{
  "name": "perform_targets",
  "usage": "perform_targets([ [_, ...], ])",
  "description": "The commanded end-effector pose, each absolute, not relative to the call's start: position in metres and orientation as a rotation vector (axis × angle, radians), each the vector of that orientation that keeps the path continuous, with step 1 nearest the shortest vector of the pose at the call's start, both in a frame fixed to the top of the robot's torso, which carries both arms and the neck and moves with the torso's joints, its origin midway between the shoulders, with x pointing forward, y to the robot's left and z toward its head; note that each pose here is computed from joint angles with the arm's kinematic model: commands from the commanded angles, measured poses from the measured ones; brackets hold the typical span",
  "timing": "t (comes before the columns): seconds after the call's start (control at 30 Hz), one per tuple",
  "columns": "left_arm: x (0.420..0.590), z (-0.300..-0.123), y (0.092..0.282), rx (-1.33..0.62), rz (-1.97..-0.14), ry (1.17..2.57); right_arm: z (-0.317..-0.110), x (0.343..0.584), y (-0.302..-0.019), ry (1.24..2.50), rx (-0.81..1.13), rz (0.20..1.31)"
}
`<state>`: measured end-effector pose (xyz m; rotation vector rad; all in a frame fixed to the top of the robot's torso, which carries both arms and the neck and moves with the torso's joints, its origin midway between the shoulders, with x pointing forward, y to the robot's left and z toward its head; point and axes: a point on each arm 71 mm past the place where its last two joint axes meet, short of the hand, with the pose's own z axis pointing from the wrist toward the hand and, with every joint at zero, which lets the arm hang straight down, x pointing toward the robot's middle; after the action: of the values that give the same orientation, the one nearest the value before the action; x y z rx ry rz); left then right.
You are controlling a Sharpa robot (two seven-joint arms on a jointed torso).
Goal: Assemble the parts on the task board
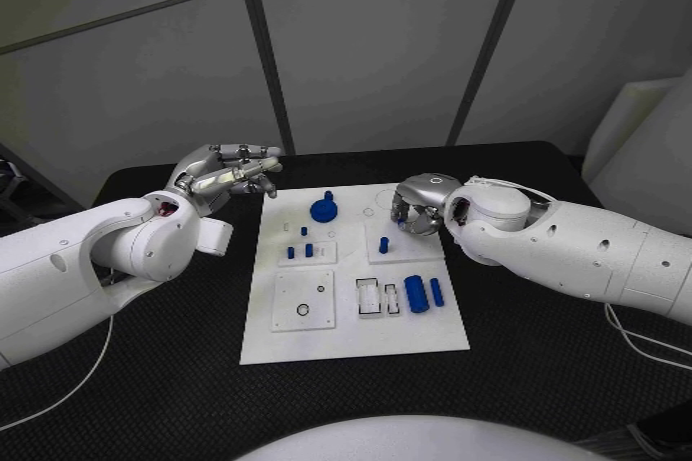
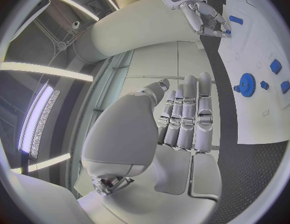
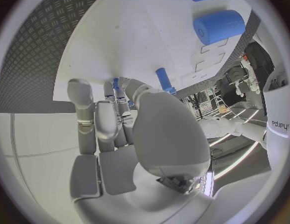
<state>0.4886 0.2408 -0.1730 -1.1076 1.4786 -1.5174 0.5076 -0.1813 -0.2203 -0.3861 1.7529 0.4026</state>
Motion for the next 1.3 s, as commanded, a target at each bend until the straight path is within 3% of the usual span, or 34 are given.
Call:
perform_targets([
  [0.03,0.488,-0.17,0.239,-1.089,-1.562,1.467,-0.226,0.506,-0.182,1.764,-0.384,0.367],
  [0.6,0.489,-0.169,0.238,-1.085,-1.584,1.445,-0.216,0.501,-0.179,1.644,-0.363,0.354],
  [1.3,0.493,-0.171,0.243,-1.094,-1.563,1.436,-0.188,0.47,-0.165,1.499,-0.351,0.503],
])
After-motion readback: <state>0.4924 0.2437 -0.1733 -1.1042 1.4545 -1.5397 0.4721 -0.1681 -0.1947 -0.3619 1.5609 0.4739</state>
